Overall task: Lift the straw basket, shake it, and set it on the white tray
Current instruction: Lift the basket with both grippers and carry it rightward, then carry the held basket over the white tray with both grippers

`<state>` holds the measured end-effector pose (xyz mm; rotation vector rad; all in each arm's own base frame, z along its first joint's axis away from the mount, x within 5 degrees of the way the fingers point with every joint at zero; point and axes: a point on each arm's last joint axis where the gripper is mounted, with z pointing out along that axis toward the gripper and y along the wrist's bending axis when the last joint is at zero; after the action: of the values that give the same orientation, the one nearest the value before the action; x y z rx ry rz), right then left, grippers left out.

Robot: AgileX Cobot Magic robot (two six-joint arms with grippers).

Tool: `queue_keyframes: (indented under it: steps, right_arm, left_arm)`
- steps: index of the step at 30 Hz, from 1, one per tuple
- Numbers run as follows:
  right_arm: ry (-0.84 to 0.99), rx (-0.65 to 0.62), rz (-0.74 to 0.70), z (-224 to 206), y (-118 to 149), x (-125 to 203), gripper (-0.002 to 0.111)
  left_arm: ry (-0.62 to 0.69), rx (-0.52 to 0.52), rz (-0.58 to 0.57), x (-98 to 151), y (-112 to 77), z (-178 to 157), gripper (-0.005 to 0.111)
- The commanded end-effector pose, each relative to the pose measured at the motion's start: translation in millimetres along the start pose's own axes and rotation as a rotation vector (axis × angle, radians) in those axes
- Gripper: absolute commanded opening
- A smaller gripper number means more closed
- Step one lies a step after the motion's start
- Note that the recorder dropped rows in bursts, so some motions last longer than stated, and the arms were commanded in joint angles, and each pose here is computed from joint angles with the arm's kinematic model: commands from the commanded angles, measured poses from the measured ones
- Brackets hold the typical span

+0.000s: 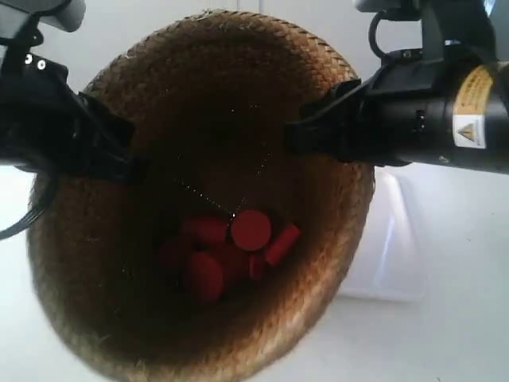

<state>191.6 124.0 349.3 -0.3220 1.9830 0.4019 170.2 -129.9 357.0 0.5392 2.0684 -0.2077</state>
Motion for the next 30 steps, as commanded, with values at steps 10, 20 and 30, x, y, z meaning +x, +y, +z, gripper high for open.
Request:
queue_keyframes:
  steps: [10,20,30]
  right_arm:
    - [-0.084,-0.010,0.052,41.8,-11.4,-1.0,0.000]
    - [-0.075,0.024,0.047,34.6,-15.1,-1.2,0.000]
    - [-0.192,-0.145,-0.026,-48.4,18.7,-10.1,0.000]
  left_arm:
    - [-0.013,-0.154,0.026,-5.7,5.0,40.7,0.000]
    - [-0.047,-0.161,0.036,-8.8,8.3,30.7,0.000]
    - [-0.092,0.121,0.086,-6.8,-24.4,-28.1,0.000]
